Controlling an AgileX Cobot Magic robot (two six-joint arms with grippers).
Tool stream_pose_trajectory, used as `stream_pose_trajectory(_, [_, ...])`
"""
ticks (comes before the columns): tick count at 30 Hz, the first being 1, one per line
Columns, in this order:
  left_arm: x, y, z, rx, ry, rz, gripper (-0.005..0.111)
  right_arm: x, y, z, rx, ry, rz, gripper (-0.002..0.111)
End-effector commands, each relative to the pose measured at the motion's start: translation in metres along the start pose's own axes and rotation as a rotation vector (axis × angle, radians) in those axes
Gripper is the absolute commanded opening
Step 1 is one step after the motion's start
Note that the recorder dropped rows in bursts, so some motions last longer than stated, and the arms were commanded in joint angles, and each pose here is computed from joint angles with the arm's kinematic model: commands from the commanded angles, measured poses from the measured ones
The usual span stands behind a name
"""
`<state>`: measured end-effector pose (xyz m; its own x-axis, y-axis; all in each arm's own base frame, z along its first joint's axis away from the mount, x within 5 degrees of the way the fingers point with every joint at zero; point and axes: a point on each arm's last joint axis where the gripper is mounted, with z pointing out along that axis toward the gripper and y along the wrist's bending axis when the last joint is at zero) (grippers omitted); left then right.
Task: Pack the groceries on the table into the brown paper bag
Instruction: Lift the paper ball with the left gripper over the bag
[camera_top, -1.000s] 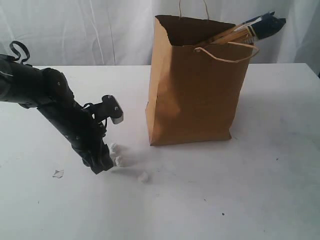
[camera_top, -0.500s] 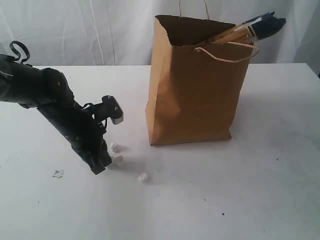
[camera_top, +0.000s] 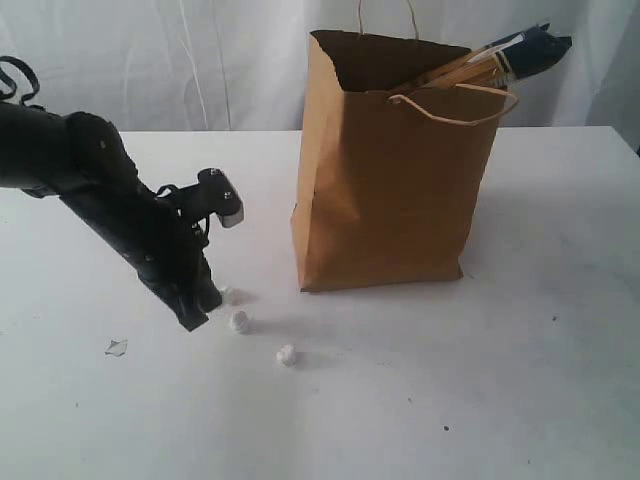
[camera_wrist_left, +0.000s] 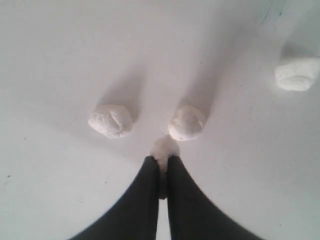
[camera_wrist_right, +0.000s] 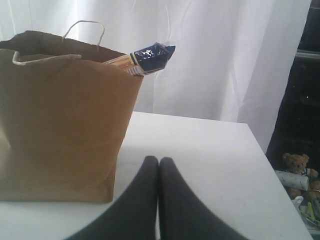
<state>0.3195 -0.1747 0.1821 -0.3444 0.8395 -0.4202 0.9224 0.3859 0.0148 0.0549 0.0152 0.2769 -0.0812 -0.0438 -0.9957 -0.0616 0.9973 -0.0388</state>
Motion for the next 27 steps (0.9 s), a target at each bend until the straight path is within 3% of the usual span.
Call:
stream_pose_trajectory(1, [-0.005, -0.009, -0.028, 0.009, -0.029, -0.008, 0.000, 0.002, 0.000, 0.000, -0.002, 0.001, 0.010, 0.000])
stream_pose_trajectory(7, [-0.012, -0.023, -0.074, -0.009, -0.095, -0.032, 0.000, 0.002, 0.000, 0.000, -0.002, 0.001, 0.010, 0.000])
stream_pose_trajectory(12, [-0.034, -0.034, -0.131, -0.063, -0.301, -0.062, 0.000, 0.002, 0.000, 0.000, -0.002, 0.001, 0.010, 0.000])
stream_pose_trajectory(15, [-0.050, -0.040, -0.165, -0.120, -0.524, -0.055, 0.000, 0.002, 0.000, 0.000, -0.002, 0.001, 0.010, 0.000])
stream_pose_trajectory(16, [-0.061, -0.045, -0.186, -0.145, -0.707, -0.041, 0.000, 0.002, 0.000, 0.000, -0.002, 0.001, 0.010, 0.000])
stream_pose_trajectory(17, [-0.065, -0.047, -0.193, -0.157, -0.777, -0.010, 0.000, 0.002, 0.000, 0.000, -0.002, 0.001, 0.010, 0.000])
stream_pose_trajectory(20, [-0.084, -0.058, -0.223, -0.117, -1.157, 0.104, 0.000, 0.002, 0.000, 0.000, -0.002, 0.000, 0.010, 0.000])
stream_pose_trajectory(22, [-0.090, -0.052, -0.217, -0.117, -1.230, 0.128, 0.000, 0.002, 0.000, 0.000, -0.002, 0.000, 0.010, 0.000])
stream_pose_trajectory(27, [-0.096, -0.040, -0.176, -0.086, -1.184, 0.260, 0.000, 0.002, 0.000, 0.000, -0.002, -0.001, -0.005, 0.000])
